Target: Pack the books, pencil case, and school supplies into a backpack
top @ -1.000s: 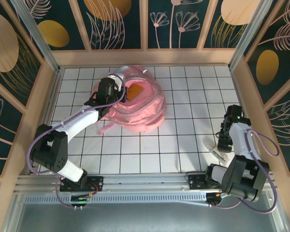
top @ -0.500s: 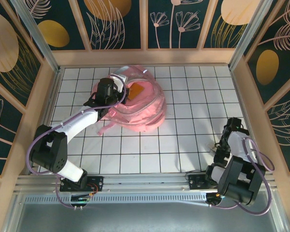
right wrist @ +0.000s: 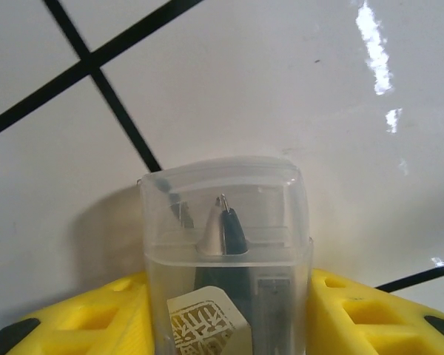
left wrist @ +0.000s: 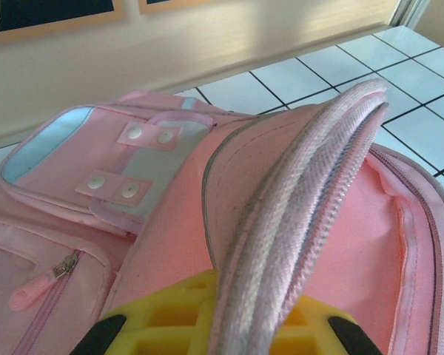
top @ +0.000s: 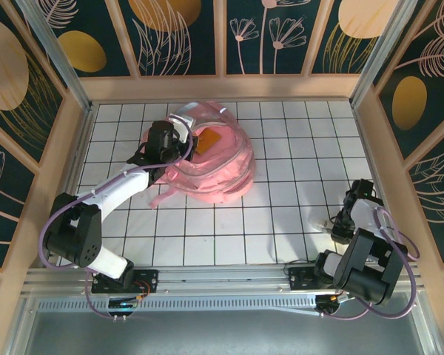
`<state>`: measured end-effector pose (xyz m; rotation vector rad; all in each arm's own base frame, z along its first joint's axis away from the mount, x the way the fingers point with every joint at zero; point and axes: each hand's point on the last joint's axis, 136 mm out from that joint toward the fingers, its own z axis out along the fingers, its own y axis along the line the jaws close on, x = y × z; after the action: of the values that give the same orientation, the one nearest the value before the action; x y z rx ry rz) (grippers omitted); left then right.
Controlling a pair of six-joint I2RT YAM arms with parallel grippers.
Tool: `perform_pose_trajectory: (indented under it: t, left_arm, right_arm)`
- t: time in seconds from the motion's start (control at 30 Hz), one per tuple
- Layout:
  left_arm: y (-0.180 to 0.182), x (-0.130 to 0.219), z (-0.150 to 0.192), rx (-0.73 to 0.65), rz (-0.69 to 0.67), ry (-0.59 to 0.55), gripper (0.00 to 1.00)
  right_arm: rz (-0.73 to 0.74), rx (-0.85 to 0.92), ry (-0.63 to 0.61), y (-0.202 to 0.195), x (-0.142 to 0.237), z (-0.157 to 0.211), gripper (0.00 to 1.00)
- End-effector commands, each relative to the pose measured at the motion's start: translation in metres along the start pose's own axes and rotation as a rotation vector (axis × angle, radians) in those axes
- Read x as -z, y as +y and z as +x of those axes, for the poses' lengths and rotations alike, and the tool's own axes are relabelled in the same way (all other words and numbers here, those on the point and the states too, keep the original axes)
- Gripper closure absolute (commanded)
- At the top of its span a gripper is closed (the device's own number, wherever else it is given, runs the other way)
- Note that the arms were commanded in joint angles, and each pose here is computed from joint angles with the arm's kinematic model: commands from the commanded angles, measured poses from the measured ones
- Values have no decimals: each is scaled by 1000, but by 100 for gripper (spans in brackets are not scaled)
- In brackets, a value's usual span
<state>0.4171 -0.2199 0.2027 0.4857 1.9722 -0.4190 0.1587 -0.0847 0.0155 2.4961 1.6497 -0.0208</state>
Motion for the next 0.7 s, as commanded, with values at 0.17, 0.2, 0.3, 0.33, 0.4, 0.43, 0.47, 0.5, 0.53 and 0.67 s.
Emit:
perform_pose_trajectory:
  t: [0.17,0.2,0.3,0.33,0.4,0.43,0.47,0.5,0.53,0.67]
  left_arm:
    - [-16,18,-61,-83,71,-154,100]
    - [-17,16,-59,-83,76,-149,100]
    - [-19,14,-56,-84,90,-142,100]
    - [-20,14,-55,-83,95,-138,100]
    - [-22,13,-54,-87,110,-137,100]
    - [-23,12,-54,-90,118,-135,100]
    - [-24,11,-53,-92,125,-129,100]
    - [-25,9,-53,-92,129,-123,100]
    - [-25,8,-52,-90,135,-114,100]
    - [-31,6,-53,-82,171,-104,100]
  right_arm:
    - [-192,174,-33,33,36,22,61]
    - [-209,191,-25,34,39,28,61]
    - [-238,255,10,38,49,48,61]
    - [-251,286,22,41,54,58,61]
    - [-308,372,73,50,70,86,61]
    - [-337,416,106,55,78,102,61]
    - [-369,464,142,59,89,120,62]
    - [-391,498,167,61,98,134,62]
    - [-416,532,192,64,110,151,62]
    - [-514,664,288,74,157,223,62]
